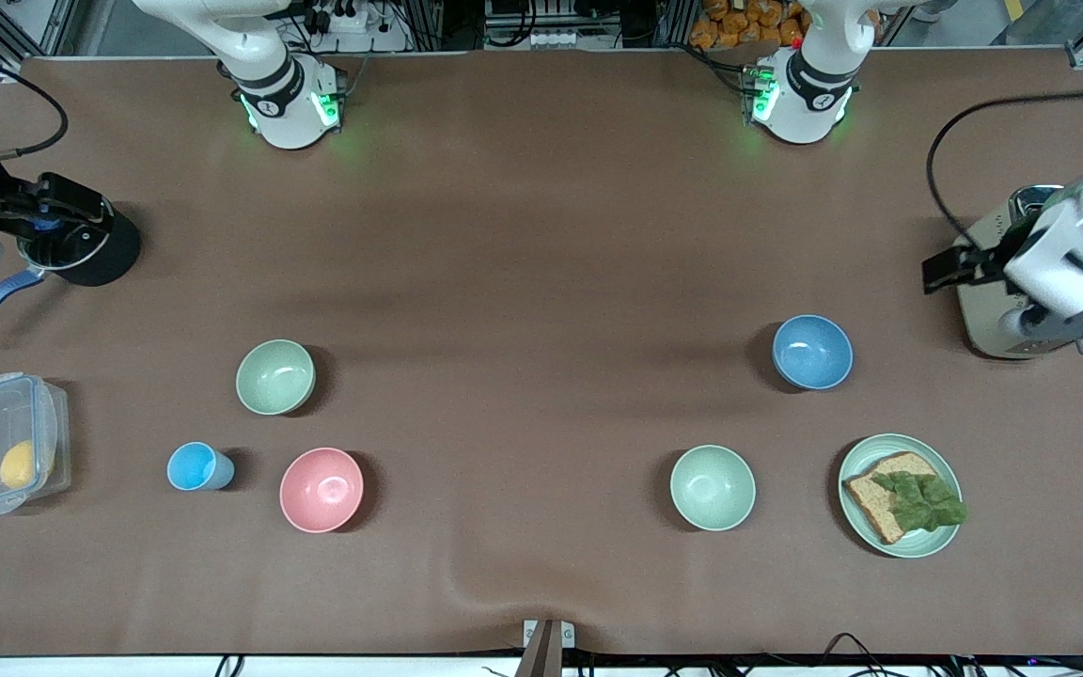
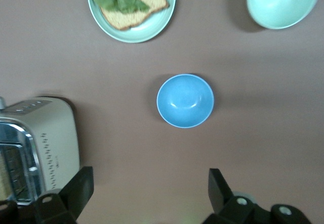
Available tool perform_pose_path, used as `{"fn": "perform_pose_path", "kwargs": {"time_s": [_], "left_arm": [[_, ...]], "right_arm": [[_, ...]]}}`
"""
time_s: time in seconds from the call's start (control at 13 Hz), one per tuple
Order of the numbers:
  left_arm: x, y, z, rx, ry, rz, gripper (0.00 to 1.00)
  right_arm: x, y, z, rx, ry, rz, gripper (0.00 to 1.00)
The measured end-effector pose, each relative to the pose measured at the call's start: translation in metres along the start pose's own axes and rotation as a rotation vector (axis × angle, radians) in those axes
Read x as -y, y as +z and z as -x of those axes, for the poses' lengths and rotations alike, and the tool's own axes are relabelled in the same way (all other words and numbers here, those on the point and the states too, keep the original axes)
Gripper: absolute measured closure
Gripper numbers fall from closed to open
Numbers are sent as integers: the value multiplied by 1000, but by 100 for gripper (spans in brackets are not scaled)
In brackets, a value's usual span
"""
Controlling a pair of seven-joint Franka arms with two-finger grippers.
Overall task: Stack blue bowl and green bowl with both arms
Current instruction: 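Reach and grasp the blue bowl rim with the left gripper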
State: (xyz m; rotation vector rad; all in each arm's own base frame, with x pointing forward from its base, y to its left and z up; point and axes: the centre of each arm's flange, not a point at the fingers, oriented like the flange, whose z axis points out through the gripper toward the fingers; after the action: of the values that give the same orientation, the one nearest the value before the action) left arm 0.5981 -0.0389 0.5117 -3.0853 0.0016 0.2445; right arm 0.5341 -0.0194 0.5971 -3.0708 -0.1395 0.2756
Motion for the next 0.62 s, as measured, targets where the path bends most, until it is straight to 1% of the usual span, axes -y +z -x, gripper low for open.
{"fn": "perform_pose_path", "kwargs": {"time_s": [0.15, 0.31, 0.38, 0.46, 0.54, 0.62], "left_arm": [[14, 88, -18, -5, -74, 15, 0], [26, 168, -14, -20, -120, 30, 0], [27, 196, -9, -29, -131, 36, 0], [24, 220, -4, -29, -136, 40, 0], [22, 239, -1, -22, -137, 44, 0], [20, 254, 0, -21, -137, 49, 0]], "right_arm": [[-7, 27, -8, 46, -66, -8, 0], [-15, 62, -26, 94, -95, -16, 0], [-14, 77, -35, 119, -105, -18, 0], [-12, 95, -43, 150, -109, -21, 0], [-13, 114, -49, 169, -108, -23, 0], [-17, 133, -56, 165, -102, -22, 0]]}}
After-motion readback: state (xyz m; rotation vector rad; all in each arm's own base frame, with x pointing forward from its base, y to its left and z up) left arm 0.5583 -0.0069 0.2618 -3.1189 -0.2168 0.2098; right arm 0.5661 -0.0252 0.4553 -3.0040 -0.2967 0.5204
